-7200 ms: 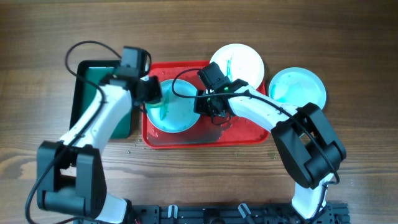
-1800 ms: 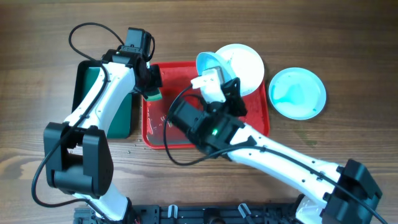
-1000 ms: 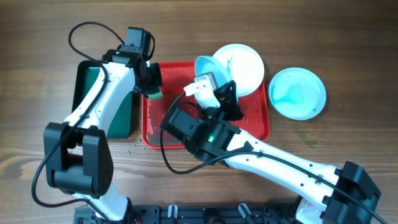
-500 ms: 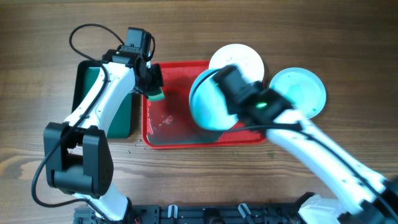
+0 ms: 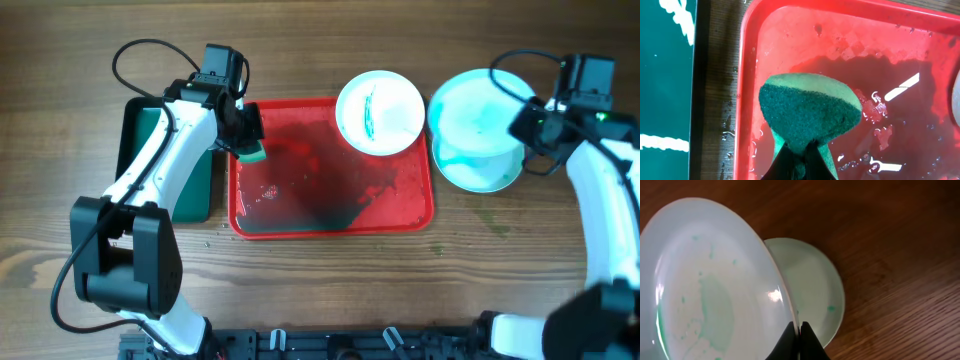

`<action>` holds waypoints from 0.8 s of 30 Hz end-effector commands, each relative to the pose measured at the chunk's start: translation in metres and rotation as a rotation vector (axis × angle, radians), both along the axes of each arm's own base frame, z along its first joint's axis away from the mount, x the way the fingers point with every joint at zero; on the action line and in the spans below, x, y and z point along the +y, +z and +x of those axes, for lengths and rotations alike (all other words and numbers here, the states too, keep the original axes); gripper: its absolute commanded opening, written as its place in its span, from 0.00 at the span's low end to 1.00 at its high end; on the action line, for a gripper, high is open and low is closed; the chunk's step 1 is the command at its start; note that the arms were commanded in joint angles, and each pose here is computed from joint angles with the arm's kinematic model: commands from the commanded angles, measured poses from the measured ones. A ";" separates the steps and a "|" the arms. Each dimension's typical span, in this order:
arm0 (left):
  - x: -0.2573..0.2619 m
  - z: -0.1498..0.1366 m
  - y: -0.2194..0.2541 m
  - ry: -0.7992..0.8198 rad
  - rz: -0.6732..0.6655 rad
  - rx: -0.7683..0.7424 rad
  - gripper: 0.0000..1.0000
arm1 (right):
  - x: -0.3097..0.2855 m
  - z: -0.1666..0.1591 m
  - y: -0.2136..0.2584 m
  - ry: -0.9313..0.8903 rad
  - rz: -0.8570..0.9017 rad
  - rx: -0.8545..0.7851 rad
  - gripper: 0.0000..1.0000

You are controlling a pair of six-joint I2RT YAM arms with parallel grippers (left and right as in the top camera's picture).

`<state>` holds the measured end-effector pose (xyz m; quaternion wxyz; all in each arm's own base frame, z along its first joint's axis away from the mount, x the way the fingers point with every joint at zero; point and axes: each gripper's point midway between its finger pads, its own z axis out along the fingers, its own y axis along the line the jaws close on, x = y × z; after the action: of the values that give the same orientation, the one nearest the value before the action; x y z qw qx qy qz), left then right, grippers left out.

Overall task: Clean dirty plates on tray and stack at the side
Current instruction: 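Reach the right gripper to the last white plate and grasp it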

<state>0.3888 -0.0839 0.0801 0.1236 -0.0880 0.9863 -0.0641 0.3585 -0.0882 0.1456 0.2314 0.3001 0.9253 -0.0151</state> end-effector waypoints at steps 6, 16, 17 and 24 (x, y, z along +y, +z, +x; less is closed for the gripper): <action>-0.003 0.001 -0.002 0.013 -0.019 0.006 0.04 | -0.020 -0.007 -0.102 -0.076 0.075 0.237 0.04; -0.003 0.001 -0.002 0.013 -0.019 0.007 0.04 | -0.029 -0.023 -0.106 -0.069 0.014 0.321 0.21; -0.003 0.001 -0.002 0.013 -0.019 0.006 0.04 | -0.028 -0.025 -0.105 -0.065 0.016 0.332 0.22; -0.003 0.002 -0.002 0.013 -0.019 0.006 0.04 | 0.045 0.028 -0.050 0.310 0.245 0.119 0.34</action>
<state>0.3888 -0.0838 0.0801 0.1236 -0.0880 0.9864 -0.0640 0.3505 -0.0895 0.0620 0.0838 0.2759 0.9574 0.0127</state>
